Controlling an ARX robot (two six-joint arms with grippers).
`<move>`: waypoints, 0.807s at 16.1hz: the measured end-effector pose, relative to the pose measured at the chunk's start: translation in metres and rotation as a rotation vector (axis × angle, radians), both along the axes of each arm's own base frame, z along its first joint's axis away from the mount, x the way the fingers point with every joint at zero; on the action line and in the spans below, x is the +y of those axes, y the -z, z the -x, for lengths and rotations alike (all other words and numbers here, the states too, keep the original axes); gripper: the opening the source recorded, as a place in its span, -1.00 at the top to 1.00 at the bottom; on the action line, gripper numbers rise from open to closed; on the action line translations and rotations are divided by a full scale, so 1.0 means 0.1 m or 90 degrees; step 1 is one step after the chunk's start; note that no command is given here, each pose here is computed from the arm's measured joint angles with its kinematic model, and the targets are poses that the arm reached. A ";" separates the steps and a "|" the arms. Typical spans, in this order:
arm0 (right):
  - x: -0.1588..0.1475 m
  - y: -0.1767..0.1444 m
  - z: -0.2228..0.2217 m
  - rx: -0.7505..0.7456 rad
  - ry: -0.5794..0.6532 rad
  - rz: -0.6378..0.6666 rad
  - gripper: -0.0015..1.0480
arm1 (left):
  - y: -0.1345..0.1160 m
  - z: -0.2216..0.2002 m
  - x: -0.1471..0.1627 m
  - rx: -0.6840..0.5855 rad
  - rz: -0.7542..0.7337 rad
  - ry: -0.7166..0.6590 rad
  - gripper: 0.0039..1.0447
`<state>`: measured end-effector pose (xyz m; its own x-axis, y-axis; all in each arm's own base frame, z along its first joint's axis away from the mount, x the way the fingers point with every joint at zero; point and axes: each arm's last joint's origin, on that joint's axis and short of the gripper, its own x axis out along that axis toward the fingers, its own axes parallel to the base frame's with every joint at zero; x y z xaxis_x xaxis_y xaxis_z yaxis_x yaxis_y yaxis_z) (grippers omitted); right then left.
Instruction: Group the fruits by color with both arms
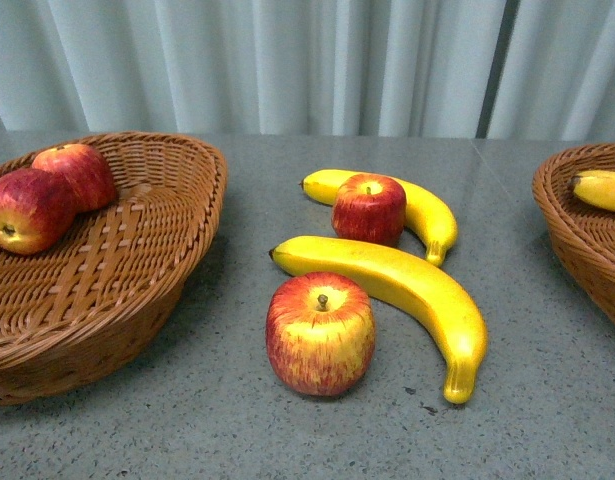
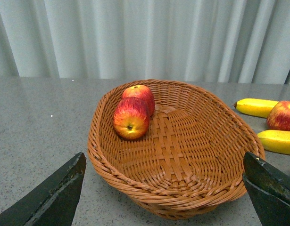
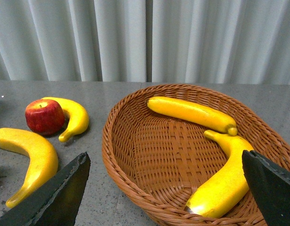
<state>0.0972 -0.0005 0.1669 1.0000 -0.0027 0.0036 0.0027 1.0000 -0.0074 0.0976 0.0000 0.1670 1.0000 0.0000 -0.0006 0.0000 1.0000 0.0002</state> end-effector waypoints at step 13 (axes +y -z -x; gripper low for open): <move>0.00 0.00 0.00 0.000 0.000 0.000 -0.87 | 0.00 0.00 0.00 0.000 0.000 0.000 -0.88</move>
